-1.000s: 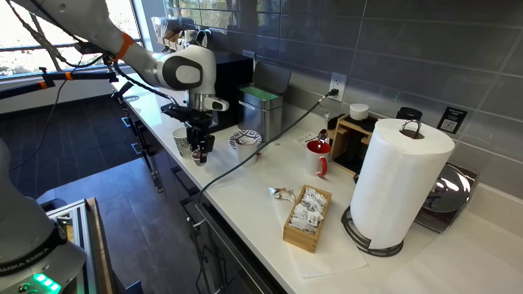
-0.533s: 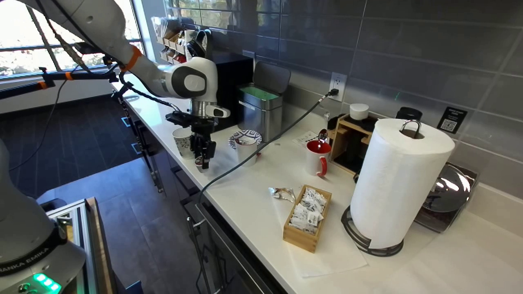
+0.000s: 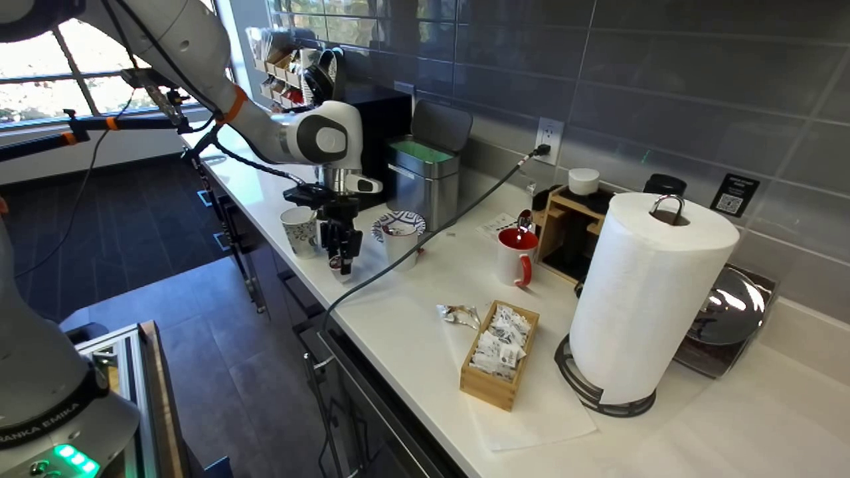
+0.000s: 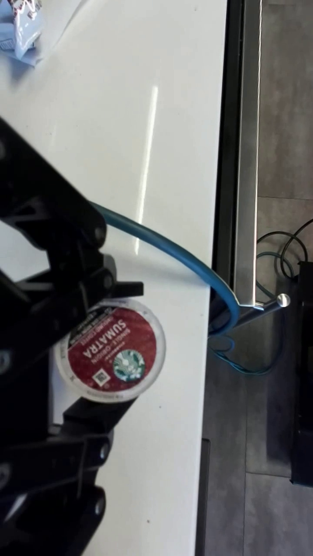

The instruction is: Place one coffee pod on the counter.

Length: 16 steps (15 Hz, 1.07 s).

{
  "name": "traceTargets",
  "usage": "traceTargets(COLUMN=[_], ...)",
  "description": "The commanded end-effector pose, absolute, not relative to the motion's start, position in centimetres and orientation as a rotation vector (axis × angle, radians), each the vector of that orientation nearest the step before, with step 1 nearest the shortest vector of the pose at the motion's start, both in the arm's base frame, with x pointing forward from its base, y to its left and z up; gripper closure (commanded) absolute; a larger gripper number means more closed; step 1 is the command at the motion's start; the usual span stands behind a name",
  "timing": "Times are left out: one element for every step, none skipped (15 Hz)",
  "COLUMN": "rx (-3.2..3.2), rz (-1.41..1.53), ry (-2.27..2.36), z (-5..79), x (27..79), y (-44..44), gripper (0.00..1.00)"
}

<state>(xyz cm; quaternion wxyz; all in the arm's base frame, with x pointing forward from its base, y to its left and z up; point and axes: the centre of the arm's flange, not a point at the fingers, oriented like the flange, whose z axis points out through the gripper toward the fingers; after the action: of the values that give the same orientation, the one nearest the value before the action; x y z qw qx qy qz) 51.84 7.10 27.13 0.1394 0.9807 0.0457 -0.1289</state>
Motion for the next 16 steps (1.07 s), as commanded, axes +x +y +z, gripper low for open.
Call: traceTargets(rx=[2.8,2.799,2.799,2.798,2.795,2.792,2.789,2.789,2.796,2.803,2.817,2.831,2.845,2.861,2.87,2.885], rz=[-0.409,-0.414,-0.42,-0.43,-0.434,-0.439,-0.448,-0.454,-0.461,-0.462,-0.458,-0.451,-0.446,-0.431,-0.406,-0.38], ry=[0.121,0.122,0.123,0.128,0.13,0.131,0.133,0.136,0.143,0.15,0.161,0.171,0.177,0.182,0.165,0.147], z=[26.0,25.9,25.8,25.6,25.6,25.6,25.6,25.6,25.8,26.1,26.6,27.3,27.9,28.9,30.1,31.1], x=[53.1,53.3,53.5,53.6,53.7,53.8,53.8,53.9,53.9,53.9,53.8,53.8,53.8,53.7,53.6,53.6], y=[7.3,7.3,7.3,7.4,7.4,7.5,7.6,7.7,7.8,7.9,8.1,8.2,8.2,8.0,7.5,7.0], gripper=[0.74,0.74,0.74,0.31,0.23,0.16,0.1,0.01,0.0,0.0,0.0,0.0,0.0,0.0,0.0,0.0])
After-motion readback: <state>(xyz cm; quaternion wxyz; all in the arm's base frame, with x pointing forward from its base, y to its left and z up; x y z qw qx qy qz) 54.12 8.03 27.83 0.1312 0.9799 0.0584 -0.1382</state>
